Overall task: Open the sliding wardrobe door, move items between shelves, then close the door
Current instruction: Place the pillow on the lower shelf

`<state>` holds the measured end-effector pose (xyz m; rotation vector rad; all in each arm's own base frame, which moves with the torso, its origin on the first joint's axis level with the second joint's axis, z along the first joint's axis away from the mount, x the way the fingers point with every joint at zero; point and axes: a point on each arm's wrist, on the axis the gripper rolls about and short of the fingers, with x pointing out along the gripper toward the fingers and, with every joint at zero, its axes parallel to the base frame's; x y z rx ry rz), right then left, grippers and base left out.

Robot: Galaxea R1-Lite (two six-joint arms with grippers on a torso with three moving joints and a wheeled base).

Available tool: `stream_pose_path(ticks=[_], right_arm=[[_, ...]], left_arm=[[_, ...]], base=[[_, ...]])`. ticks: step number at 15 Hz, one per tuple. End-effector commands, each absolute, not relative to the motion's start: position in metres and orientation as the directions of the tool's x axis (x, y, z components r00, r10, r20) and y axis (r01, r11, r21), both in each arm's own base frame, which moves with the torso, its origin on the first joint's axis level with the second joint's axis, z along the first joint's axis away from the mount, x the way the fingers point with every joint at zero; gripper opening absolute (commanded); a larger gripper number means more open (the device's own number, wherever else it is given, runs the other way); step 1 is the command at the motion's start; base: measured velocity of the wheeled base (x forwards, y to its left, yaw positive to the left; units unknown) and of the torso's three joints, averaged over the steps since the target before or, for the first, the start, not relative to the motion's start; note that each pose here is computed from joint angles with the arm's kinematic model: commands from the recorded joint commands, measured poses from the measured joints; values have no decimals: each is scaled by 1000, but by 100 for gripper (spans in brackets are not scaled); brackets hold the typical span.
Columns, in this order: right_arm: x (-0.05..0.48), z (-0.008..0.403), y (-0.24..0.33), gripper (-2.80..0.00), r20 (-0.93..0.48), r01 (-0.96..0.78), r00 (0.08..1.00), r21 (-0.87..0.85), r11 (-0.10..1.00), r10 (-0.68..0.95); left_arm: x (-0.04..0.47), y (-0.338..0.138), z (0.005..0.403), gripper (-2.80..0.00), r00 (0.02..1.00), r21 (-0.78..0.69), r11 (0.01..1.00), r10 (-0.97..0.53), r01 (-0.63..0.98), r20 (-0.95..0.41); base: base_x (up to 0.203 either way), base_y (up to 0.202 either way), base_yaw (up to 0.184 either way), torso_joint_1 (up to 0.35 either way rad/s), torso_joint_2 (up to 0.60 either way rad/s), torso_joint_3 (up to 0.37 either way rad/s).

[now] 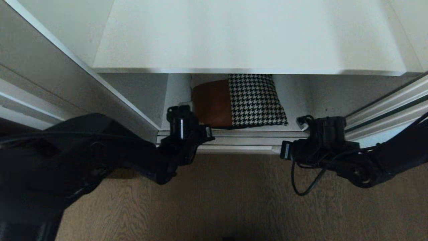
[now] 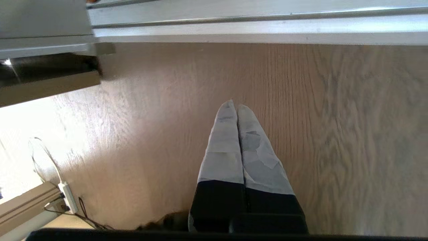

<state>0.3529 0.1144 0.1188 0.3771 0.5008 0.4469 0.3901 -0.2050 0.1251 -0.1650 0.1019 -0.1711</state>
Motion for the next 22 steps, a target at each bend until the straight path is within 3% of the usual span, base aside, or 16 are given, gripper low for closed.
stream_pose_path(ticks=[1, 5, 11, 15, 22], right_arm=[[303, 164, 111, -280, -285, -350, 823, 428, 833, 492], [216, 208, 101, -280, -181, -355, 875, 387, 851, 448], [80, 242, 40, -280, -86, -315, 925, 377, 871, 371], [15, 224, 2, -280, -45, -166, 979, 381, 909, 197], [-18, 200, -6, -280, 35, 14, 999, 490, 872, -36]], left_arm=[[337, -177, 200, -280, 988, -211, 965, -153, 155, 27], [259, -126, 254, -280, 997, -217, 975, -37, 52, 69], [145, -51, 280, -280, 983, -204, 969, 160, -138, 95], [88, -12, 236, -280, 943, -146, 936, 329, -320, 45], [17, 11, 182, -280, 865, -185, 868, 486, -461, 126]], base=[[0, 0, 0, 0, 0, 0], [0, 0, 0, 0, 0, 0], [0, 0, 0, 0, 0, 0], [0, 0, 0, 0, 0, 0], [0, 0, 0, 0, 0, 0]])
